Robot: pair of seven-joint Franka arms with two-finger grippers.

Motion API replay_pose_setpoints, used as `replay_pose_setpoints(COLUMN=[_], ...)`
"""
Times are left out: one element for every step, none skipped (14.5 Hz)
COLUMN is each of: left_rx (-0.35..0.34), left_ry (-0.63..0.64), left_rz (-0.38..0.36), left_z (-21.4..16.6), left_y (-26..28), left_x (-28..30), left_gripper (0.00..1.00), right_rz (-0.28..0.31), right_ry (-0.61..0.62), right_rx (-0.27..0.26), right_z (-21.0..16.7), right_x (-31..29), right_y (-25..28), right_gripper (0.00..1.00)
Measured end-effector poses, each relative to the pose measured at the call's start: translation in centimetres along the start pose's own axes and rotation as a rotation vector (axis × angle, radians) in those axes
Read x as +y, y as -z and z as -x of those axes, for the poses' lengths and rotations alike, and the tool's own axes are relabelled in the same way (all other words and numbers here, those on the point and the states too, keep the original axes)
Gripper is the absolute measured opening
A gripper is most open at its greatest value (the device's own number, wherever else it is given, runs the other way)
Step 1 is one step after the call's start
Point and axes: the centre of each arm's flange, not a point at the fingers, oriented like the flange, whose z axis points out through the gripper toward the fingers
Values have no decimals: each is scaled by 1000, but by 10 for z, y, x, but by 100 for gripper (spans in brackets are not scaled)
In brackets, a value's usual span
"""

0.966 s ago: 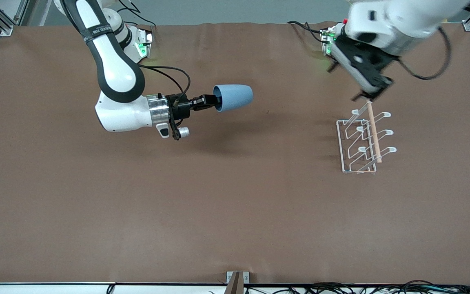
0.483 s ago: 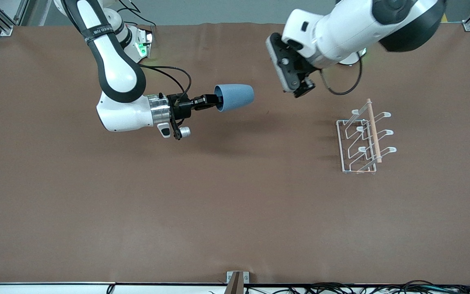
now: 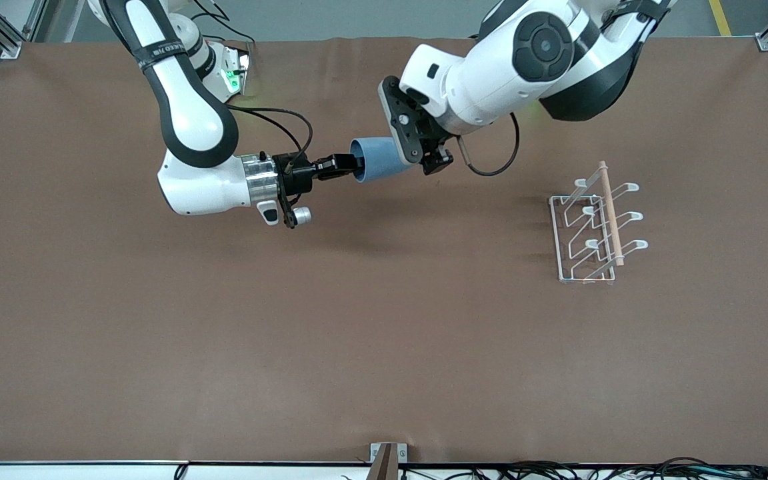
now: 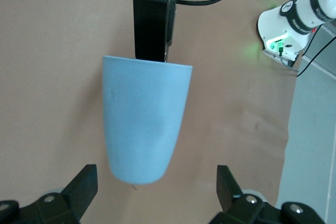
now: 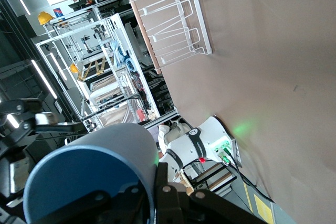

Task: Hang cup on cup holder
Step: 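Hold the cup with the right gripper while the left gripper reaches it, then grasp the cup rim with the left gripper and open the right gripper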

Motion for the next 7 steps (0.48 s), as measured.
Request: replay_pose_setpoints(left_rx=[0,1,4,7,11,17,23], left_ry=[-5,-10,-16,-21,-22,-19,-17], left_rz=[-7,-13,-20,-22,-22,-21,-21], left_z=[-3,-6,-9,-12,-15,-16,-17], left_y=[-7,-13,-20,-26,-32,-36,-39], left_x=[-2,-4,-5,-6,-8,-11,-14], left_gripper=[100,100,100,100,100,100,100], right_rz=[0,0,0,0,0,0,0], right_ry=[0,0,0,0,0,0,0], right_rx=[0,0,0,0,0,0,0], right_z=[0,0,0,0,0,0,0], right_x=[0,0,0,0,0,0,0], right_y=[0,0,0,0,0,0,0], right_gripper=[4,4,4,4,4,4,4])
